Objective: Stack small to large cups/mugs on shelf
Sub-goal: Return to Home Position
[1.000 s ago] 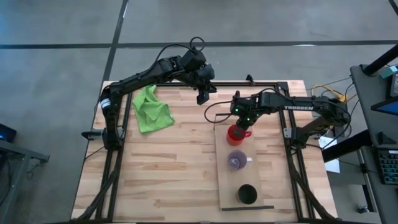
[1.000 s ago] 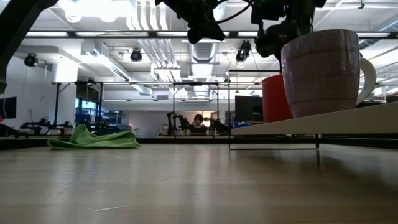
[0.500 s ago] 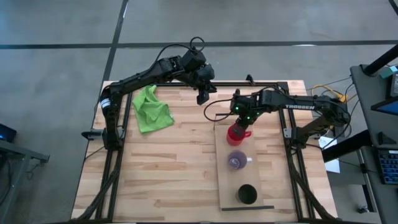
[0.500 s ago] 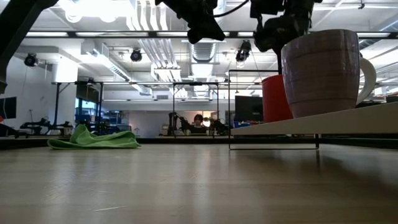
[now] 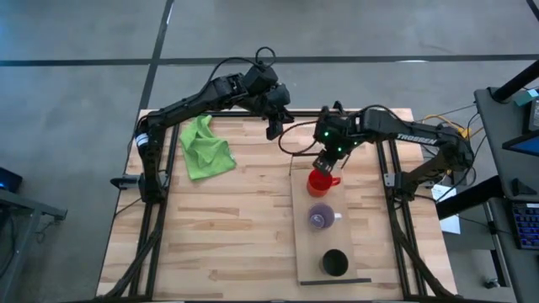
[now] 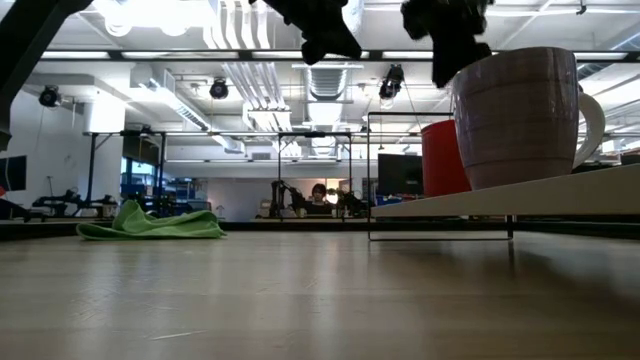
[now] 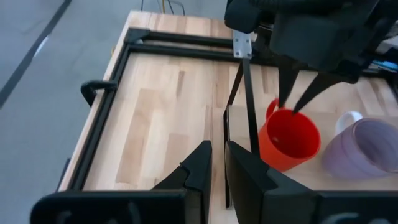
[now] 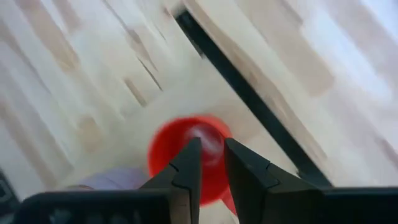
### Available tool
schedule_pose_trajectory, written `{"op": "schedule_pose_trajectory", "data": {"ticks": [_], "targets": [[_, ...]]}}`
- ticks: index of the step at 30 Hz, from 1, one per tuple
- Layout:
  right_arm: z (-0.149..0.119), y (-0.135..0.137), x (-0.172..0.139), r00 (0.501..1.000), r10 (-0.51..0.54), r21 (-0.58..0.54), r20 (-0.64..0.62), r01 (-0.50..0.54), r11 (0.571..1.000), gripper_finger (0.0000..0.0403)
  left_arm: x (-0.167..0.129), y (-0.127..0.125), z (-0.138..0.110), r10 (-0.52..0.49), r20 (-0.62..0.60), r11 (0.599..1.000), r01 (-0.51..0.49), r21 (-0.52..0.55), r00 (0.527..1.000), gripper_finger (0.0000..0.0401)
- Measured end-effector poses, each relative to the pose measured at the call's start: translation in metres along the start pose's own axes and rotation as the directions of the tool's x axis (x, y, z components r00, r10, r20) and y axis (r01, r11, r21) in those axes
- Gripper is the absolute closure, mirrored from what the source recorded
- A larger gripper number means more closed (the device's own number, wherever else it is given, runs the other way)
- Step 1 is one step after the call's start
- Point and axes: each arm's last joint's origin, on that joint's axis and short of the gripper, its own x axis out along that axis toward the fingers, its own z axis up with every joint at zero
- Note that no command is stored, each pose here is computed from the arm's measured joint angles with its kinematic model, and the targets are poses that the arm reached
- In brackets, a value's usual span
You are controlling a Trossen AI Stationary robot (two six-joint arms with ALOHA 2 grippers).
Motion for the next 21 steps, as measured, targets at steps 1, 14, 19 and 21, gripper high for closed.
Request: {"op": "schedule_pose_trajectory", "data": {"ticks": [1,14,19,21], "targets": [[0.003,0.002,-0.006,1.000,0.011,-0.002,0.022,-0.011,1.000,0.0339,-0.003,0.000,0.002,0.000,0.009,1.000,0.000,0.002,1.000,0.0369],[0.020,0.015,-0.079,0.960,0.128,-0.044,0.250,-0.121,0.992,0.0341,-0.074,-0.020,0.018,0.021,0.154,0.999,-0.028,0.045,0.988,0.0369],[0.023,0.017,-0.102,0.934,0.164,-0.044,0.318,-0.158,0.986,0.0340,-0.109,-0.030,0.021,0.030,0.222,0.997,-0.045,0.064,0.975,0.0369],[0.023,0.018,-0.110,0.923,0.178,-0.045,0.341,-0.173,0.984,0.0342,-0.122,-0.034,0.021,0.031,0.243,0.996,-0.049,0.069,0.970,0.0369]]}}
